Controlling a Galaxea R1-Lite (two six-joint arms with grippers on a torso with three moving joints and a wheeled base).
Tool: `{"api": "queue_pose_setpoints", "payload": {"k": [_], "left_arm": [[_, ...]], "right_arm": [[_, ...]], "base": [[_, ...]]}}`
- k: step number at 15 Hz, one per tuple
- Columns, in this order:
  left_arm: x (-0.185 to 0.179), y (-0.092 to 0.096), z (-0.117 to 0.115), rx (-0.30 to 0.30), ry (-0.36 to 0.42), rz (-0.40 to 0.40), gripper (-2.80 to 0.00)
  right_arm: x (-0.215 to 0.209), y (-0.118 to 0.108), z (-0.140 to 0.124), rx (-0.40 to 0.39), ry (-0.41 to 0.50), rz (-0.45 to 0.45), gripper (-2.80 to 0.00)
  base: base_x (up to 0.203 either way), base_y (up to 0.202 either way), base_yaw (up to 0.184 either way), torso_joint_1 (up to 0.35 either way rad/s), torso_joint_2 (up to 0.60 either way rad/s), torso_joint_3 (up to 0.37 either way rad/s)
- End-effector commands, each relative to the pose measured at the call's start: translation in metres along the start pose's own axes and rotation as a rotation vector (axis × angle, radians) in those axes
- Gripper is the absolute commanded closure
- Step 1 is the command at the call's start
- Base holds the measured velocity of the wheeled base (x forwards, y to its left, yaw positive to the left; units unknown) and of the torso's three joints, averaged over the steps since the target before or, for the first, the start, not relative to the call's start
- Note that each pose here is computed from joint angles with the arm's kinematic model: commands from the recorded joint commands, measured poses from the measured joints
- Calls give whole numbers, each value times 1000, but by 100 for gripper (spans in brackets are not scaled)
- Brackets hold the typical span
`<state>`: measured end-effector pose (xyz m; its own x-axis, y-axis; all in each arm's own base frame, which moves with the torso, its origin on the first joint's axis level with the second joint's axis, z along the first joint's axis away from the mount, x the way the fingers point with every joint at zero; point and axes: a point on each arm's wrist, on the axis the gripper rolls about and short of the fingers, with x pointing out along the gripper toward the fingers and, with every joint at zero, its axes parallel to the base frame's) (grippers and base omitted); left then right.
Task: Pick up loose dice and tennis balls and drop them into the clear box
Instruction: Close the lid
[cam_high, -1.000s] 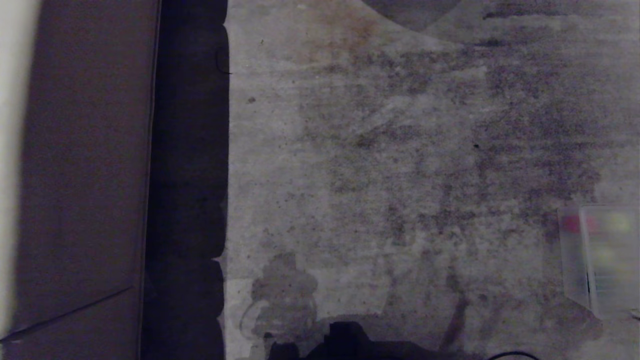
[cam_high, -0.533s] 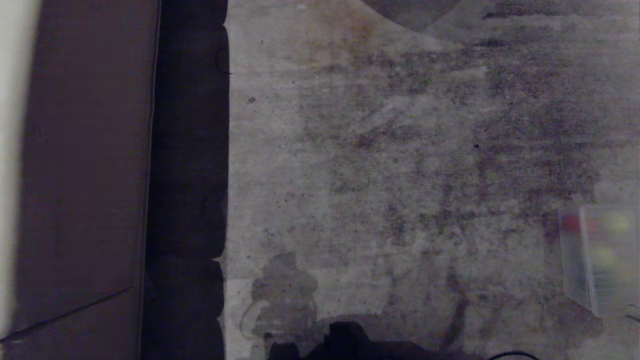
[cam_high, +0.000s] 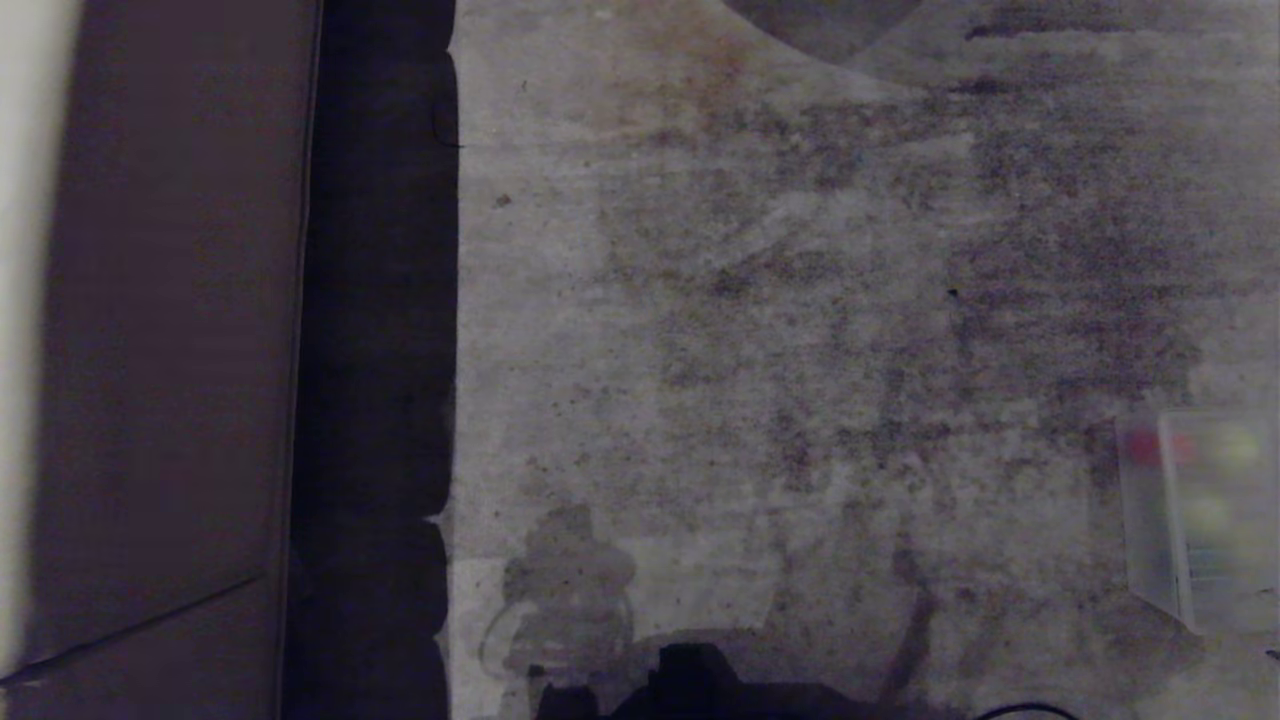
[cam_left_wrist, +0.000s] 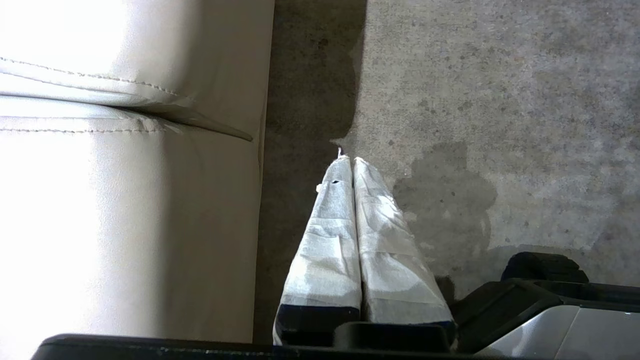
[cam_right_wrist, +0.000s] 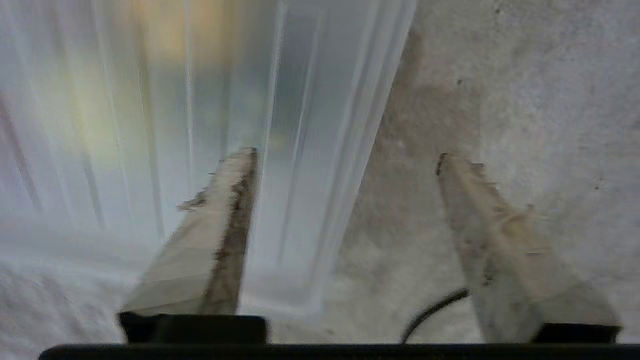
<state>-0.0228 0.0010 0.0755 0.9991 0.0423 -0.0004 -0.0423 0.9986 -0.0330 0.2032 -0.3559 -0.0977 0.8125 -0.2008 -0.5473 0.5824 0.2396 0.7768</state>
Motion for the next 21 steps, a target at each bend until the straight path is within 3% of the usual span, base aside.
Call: {"api": "queue_pose_setpoints", "payload": {"k": [1,4,6,12,21], "left_arm": [[0,0,0,-1,2,1,0],[0,0,0,-1,3,1,0],[0,0,0,-1,1,1,0],[0,0,0,-1,3,1,0],[0,0,0,-1,3,1,0]], "right_arm": [[-20,5,2,-54,-16,-4,-280],[-48,15,2,-70,14,82,-280],[-55,18,-4,-111,27,85,-280],[-57,20,-21,-119,69,77,-280],[-66,17,-13,-142,11,84,-280]], "base": [[0,0,0,0,0,0],[0,0,0,0,0,0],[0,0,0,0,0,0],[0,0,0,0,0,0],[0,0,0,0,0,0]]}}
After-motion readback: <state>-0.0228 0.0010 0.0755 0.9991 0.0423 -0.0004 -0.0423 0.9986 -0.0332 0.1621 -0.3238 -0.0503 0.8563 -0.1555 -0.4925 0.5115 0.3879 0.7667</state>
